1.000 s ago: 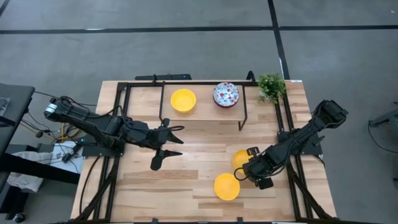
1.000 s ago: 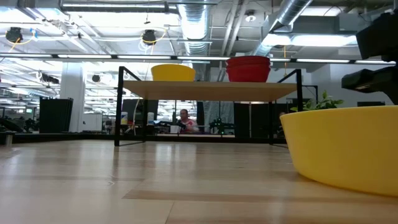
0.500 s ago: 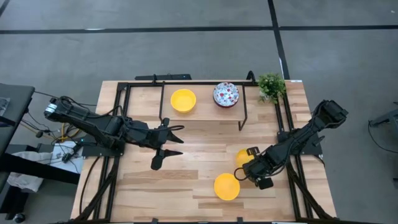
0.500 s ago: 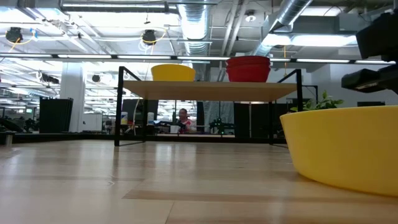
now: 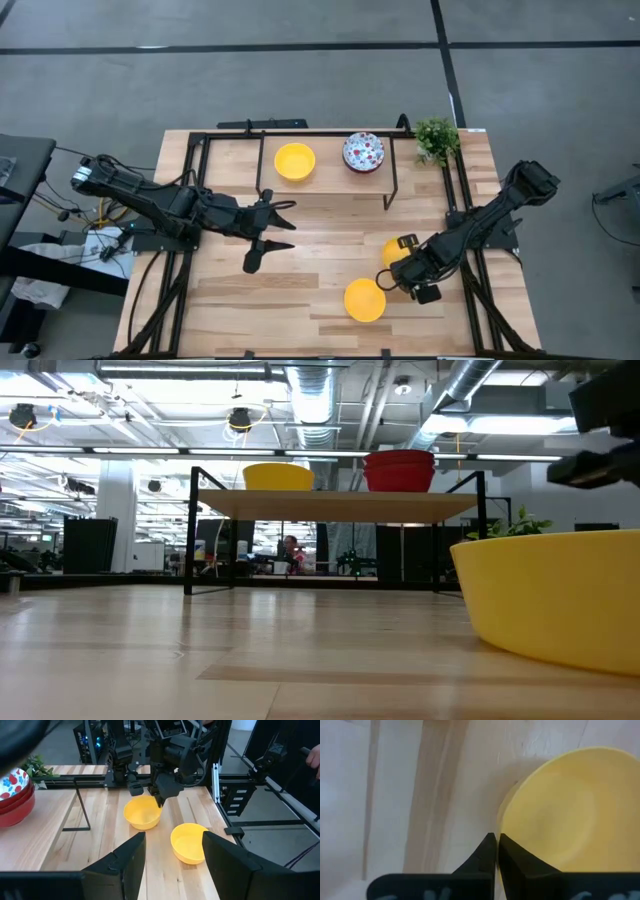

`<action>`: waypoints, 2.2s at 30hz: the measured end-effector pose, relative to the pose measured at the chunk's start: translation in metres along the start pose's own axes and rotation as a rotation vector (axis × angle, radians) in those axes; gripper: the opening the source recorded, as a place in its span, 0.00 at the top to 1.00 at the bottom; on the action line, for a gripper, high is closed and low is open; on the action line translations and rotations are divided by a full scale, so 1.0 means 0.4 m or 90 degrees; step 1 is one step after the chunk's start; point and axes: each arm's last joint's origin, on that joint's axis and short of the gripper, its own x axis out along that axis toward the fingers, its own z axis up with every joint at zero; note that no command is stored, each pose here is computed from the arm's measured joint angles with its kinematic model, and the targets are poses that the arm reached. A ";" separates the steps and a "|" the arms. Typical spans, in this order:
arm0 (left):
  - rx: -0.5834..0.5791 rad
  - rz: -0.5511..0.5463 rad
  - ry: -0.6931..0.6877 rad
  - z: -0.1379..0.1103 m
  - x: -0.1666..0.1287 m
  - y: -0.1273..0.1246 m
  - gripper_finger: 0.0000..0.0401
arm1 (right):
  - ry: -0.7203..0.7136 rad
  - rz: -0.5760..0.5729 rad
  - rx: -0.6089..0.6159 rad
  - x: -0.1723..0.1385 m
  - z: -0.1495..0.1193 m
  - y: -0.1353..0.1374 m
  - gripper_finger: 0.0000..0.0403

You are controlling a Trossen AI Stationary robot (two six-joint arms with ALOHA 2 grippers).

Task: Pick & Place Mini bowls
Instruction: Stack the top yellow bowl on top of the yellow bowl on the shelf

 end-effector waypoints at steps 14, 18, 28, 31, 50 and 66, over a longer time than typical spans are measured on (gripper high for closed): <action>0.004 0.015 0.014 -0.016 0.053 -0.008 0.51 | -0.013 -0.022 -0.016 -0.087 0.037 0.011 0.99; 0.027 0.016 0.032 -0.034 0.095 -0.015 0.51 | -0.021 -0.036 -0.016 -0.111 0.046 0.012 1.00; 0.137 0.044 0.038 -0.073 0.198 -0.028 0.51 | -0.086 -0.042 -0.011 -0.175 0.083 0.018 1.00; 0.172 0.061 0.042 -0.079 0.210 -0.028 0.51 | -0.108 -0.037 -0.005 -0.200 0.097 0.013 1.00; 0.487 0.137 0.067 -0.075 0.213 -0.020 0.51 | -0.285 -0.028 -0.004 -0.347 0.183 -0.051 1.00; 0.413 0.149 0.019 -0.015 0.205 -0.017 0.51 | -0.291 -0.015 -0.009 -0.348 0.188 -0.061 1.00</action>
